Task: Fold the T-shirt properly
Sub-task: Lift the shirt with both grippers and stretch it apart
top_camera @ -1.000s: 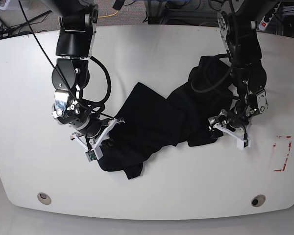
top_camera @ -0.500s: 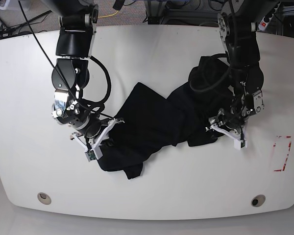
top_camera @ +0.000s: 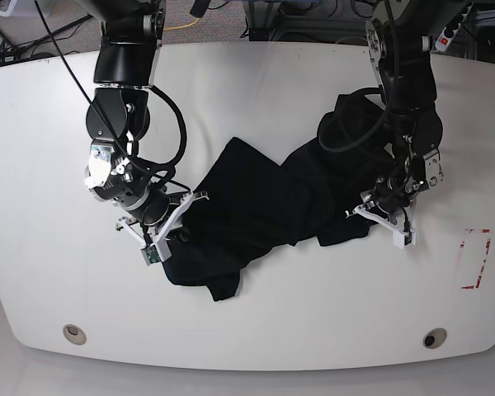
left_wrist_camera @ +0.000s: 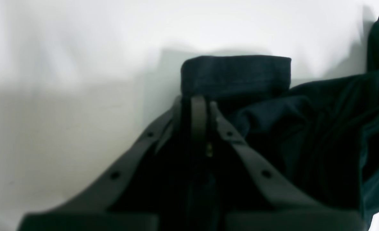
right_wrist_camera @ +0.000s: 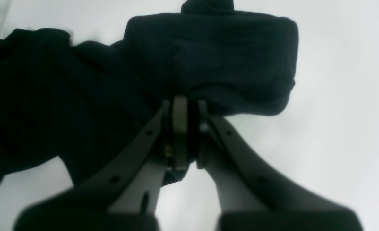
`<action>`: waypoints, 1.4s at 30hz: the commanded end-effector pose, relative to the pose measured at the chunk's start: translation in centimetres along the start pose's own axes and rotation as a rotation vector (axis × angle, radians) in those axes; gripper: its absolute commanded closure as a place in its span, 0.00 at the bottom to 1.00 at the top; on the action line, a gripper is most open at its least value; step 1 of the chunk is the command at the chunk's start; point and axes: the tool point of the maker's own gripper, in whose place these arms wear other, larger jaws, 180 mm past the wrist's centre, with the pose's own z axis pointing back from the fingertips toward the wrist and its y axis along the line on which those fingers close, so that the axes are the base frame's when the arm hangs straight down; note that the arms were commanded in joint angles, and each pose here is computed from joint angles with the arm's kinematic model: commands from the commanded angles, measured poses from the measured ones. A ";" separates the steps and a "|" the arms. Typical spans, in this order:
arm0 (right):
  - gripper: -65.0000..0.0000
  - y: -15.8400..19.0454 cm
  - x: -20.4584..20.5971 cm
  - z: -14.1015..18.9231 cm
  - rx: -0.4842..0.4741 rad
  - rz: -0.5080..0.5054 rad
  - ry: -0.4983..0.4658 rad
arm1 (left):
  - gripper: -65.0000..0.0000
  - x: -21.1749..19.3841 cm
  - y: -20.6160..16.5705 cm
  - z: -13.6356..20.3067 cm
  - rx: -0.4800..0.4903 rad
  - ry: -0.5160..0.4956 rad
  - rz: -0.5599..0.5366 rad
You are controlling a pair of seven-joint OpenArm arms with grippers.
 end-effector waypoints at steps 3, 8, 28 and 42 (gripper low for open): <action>1.00 0.0 2.1 0.9 -0.005 0.026 -0.074 | 1.00 2.1 -0.5 0.5 -0.012 -0.047 -0.014; 1.00 -2.3 2.5 2.4 -0.063 -0.005 -0.106 | 1.00 2.8 0.8 3.2 0.018 -0.085 -0.018; 1.00 -10.1 2.5 9.4 -0.295 -0.003 -0.159 | 1.00 3.9 7.1 15.4 0.227 -0.267 -0.129; 1.00 -11.4 13.5 11.4 -0.332 0.099 -0.369 | 1.00 12.7 5.9 19.6 0.257 -0.430 -0.244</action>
